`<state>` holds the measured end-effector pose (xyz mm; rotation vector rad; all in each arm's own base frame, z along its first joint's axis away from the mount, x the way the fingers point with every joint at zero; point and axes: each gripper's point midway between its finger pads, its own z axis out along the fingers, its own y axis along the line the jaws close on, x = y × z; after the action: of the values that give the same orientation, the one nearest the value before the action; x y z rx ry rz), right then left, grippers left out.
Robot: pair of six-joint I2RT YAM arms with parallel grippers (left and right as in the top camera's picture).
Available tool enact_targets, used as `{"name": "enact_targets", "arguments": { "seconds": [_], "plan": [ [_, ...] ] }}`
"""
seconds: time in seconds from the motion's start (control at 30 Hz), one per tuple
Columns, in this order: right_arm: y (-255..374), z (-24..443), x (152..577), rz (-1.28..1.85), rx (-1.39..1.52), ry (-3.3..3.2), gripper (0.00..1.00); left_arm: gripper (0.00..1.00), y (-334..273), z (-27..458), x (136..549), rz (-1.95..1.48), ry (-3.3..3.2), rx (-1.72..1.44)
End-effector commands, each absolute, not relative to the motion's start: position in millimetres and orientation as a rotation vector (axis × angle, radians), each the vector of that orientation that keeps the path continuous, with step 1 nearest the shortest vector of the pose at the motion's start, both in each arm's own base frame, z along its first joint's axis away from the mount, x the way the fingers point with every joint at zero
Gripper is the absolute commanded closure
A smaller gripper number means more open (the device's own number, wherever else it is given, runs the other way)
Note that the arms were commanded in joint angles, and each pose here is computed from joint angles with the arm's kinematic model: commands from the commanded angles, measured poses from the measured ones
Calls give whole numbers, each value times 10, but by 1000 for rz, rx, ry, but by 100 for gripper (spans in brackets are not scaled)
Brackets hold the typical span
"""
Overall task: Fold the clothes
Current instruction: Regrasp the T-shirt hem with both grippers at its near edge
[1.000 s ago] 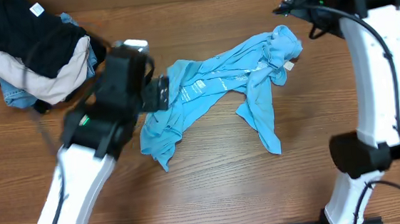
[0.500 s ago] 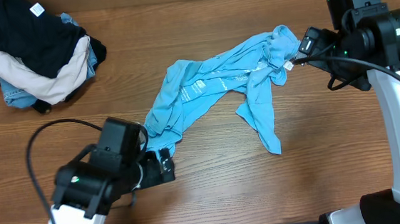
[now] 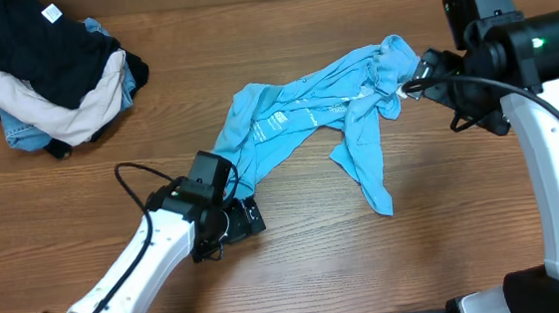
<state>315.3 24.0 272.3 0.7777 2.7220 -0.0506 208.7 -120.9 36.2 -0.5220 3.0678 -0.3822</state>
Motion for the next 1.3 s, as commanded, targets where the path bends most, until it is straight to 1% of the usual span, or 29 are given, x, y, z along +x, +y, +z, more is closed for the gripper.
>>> {"name": "enact_targets", "arguments": {
  "seconds": [0.0,0.13,0.17,0.23,0.3,0.33,0.37,0.47,0.53,0.6,0.7,0.77,0.83,0.93,1.03,1.17,1.27],
  "plan": [
    [237,2505,3158,-66,795,2745,0,0,-1058,189,2183,-220,3054,-499],
    [272,2220,3167,-66,800,2789,0,2,-1045,105,2304,-186,3032,-414],
    [291,2124,3148,-61,803,2811,0,9,-1057,71,2315,-188,3038,-406],
    [287,2019,3109,-76,806,2837,0,13,-1075,43,2292,-200,3056,-401],
    [283,1932,3078,-90,810,2855,0,22,-1093,37,2293,-213,3061,-373],
    [287,1888,3070,-90,811,2863,0,29,-1095,39,2296,-214,3060,-373],
    [311,1833,3051,-76,814,2879,0,39,-1095,38,2297,-214,3059,-373],
    [296,1742,2932,-108,823,2929,0,70,-1091,38,2302,-211,3057,-373],
    [281,1651,2840,-137,869,2954,0,84,-1092,38,2300,-211,3058,-373],
    [275,1532,2735,-161,942,2976,0,92,-1089,37,2292,-209,3061,-373],
    [342,1224,2525,-143,983,3068,0,95,-1092,39,2302,-211,3057,-373],
    [489,988,2408,-27,1003,3137,0,95,-1089,38,2292,-210,3061,-374],
    [603,821,2354,77,1014,3168,0,95,-1086,37,2287,-207,3063,-374],
    [849,635,2328,335,895,3220,0,94,-1088,37,2288,-208,3062,-374],
    [870,463,2337,374,860,3201,0,93,-1092,37,2284,-212,3065,-374],
    [857,162,2257,388,842,3180,6,92,-1100,38,2275,-220,3069,-374],
    [855,51,2246,400,831,3161,16,92,-1103,38,2274,-221,3070,-374]
  ]
}}
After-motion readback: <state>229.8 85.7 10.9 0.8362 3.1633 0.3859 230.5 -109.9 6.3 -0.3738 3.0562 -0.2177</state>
